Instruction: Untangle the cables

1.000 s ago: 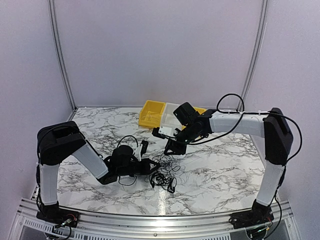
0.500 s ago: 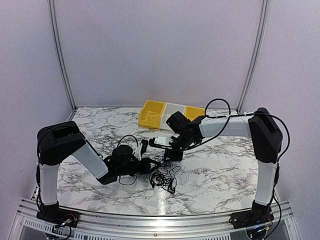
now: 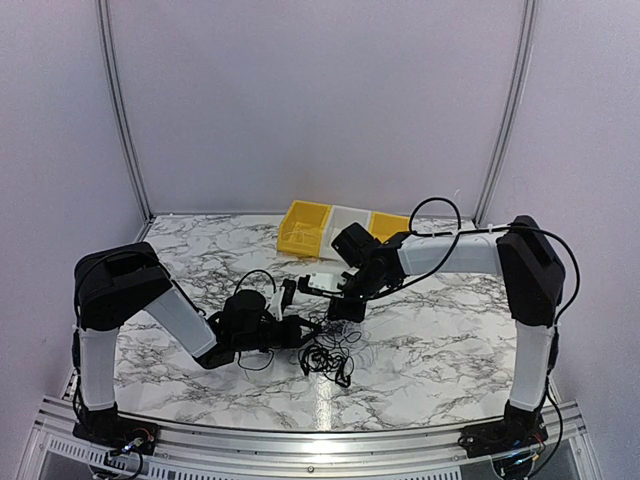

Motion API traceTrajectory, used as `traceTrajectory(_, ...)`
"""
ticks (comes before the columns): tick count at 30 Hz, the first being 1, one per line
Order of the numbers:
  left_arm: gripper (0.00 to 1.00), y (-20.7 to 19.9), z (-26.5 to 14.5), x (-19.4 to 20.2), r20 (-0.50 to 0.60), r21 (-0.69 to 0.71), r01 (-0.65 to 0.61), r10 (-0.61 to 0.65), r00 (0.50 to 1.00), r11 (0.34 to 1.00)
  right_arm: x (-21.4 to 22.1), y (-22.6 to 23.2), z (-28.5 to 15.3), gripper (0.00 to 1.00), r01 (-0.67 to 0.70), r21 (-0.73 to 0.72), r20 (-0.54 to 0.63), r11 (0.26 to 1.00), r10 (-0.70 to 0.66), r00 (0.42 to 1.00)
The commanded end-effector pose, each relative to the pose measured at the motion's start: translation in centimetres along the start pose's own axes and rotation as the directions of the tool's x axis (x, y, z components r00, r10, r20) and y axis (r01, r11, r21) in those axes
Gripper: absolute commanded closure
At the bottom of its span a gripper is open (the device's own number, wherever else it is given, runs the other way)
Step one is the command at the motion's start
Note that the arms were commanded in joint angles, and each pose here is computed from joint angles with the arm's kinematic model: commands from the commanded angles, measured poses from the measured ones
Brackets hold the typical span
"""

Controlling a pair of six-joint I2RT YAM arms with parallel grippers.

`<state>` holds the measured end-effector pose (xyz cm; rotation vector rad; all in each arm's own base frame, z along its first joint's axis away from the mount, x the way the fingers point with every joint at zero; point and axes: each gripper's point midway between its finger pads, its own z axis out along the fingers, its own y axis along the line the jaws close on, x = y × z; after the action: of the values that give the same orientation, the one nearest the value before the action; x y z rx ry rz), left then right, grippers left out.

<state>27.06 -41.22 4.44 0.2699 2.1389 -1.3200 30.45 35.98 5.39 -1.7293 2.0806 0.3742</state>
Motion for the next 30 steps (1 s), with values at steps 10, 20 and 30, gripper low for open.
traceTrajectory(10,1.00,-0.8,-0.4,-1.2,0.049,0.017,-0.014,0.013,0.999,1.000,-7.9,2.4,-10.2,1.00,0.006,-0.078,0.274,0.997,0.015,0.962)
traceTrajectory(20,1.00,0.1,-1.5,-0.7,0.052,-0.020,0.005,-0.004,0.999,1.000,-13.9,9.3,-22.6,1.00,0.273,-0.330,0.581,0.904,-0.033,0.813)
traceTrajectory(30,1.00,0.7,-1.9,-0.2,0.045,-0.038,0.023,-0.021,0.999,0.999,-18.4,10.6,-35.2,1.00,0.445,-0.189,0.768,0.875,-0.150,0.622)
